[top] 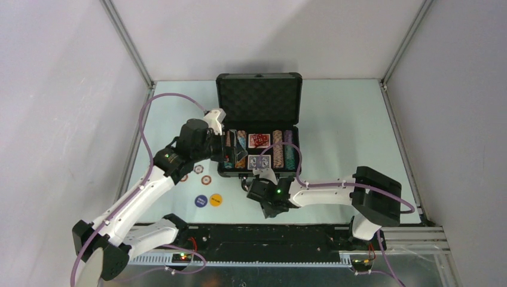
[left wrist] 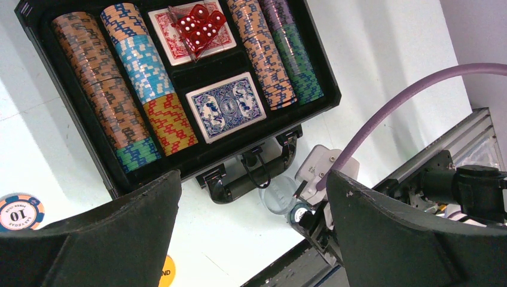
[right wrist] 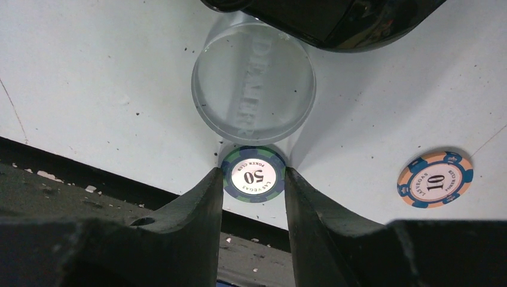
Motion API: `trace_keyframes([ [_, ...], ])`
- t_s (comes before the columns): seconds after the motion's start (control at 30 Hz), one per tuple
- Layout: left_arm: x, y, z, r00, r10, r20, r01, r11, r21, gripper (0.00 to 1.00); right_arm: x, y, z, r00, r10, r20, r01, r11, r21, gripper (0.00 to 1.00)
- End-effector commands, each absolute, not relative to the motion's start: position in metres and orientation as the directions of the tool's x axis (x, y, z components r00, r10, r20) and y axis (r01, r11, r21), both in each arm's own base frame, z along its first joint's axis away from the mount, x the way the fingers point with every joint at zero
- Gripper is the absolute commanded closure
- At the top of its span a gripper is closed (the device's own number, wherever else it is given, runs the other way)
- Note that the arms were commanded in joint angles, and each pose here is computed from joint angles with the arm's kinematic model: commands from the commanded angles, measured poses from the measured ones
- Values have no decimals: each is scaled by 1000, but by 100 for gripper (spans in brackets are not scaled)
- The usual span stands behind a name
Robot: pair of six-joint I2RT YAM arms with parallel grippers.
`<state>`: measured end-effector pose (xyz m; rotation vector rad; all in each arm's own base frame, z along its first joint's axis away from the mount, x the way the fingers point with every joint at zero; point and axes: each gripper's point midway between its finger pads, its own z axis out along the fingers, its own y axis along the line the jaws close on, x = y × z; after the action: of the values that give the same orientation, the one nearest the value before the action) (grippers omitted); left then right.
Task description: Pack up texas hold em set
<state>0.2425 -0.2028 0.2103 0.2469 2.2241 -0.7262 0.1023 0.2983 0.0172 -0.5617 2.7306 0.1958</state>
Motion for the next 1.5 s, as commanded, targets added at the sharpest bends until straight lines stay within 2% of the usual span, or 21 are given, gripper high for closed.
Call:
trace_keyframes([
  [0.0,242,-204,212,-687,-65,-724,388,810,-440,4,104,296,31,-857,-333,-395,-391,917,75,60],
  [0.33,243,-204,213,-687,-67,-723,388,808,-444,4,122,305,64,-822,-309,-478,-400,912,97,58],
  [1.47,242,-203,211,-687,-63,-724,386,812,-438,4,128,316,31,-841,-328,-431,-398,914,81,55],
])
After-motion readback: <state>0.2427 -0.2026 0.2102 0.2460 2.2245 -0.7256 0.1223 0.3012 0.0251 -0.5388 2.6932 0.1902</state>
